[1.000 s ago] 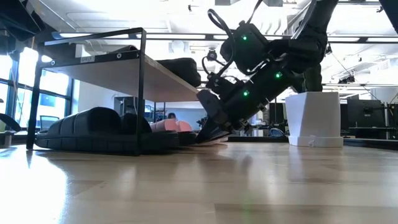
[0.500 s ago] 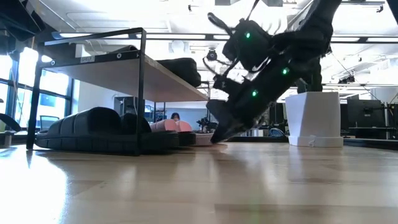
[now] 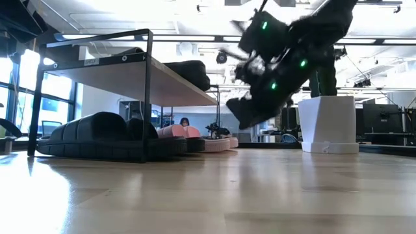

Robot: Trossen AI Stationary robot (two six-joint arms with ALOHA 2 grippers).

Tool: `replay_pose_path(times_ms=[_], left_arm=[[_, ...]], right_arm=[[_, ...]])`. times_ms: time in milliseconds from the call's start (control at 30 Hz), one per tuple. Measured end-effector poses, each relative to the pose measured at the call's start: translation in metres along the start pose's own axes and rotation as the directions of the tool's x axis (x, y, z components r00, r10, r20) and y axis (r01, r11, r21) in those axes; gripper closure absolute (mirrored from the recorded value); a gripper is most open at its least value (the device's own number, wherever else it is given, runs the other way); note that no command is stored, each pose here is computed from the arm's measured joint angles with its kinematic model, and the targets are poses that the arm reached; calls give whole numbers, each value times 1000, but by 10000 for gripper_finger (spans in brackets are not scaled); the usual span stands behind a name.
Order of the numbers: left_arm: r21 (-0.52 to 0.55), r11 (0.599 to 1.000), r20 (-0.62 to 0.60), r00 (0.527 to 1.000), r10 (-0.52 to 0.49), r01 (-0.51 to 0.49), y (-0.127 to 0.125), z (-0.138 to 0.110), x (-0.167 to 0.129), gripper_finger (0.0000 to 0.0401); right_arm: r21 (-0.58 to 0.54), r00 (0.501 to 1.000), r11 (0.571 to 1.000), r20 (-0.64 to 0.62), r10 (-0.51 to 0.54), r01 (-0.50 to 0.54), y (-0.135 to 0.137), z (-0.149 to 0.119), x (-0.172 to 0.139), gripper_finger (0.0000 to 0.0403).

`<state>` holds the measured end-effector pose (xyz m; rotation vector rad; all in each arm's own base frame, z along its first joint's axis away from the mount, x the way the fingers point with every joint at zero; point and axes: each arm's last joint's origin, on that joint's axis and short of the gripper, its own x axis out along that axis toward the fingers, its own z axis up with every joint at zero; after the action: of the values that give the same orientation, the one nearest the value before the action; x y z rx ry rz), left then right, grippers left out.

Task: Pick and place slides into the shelf
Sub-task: Adjust the slides under the shelf and on the shelf

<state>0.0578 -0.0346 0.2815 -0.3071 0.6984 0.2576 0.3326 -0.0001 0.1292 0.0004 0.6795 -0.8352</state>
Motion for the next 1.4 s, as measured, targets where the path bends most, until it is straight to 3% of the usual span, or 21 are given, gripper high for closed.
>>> replay_pose_path(times_ms=[100,267,533,900,1400], left_arm=[[12,1000,1,1000,0,0,0,0,0,394],[15,1000,6,1000,4,-4,0,0,0,394],[15,1000,7,1000,4,-4,0,0,0,394],[16,1000,13,1000,8,-8,0,0,0,393],[16,1000,14,1000,8,-8,0,0,0,393]], right_arm=[[25,994,996,-65,92,-90,-10,-5,15,403],[124,978,970,15,210,-210,-25,-16,29,403],[203,957,936,111,269,-287,-49,-34,37,403],[216,953,929,124,278,-299,-55,-13,50,403],[242,964,934,81,251,-264,-59,-12,55,403]])
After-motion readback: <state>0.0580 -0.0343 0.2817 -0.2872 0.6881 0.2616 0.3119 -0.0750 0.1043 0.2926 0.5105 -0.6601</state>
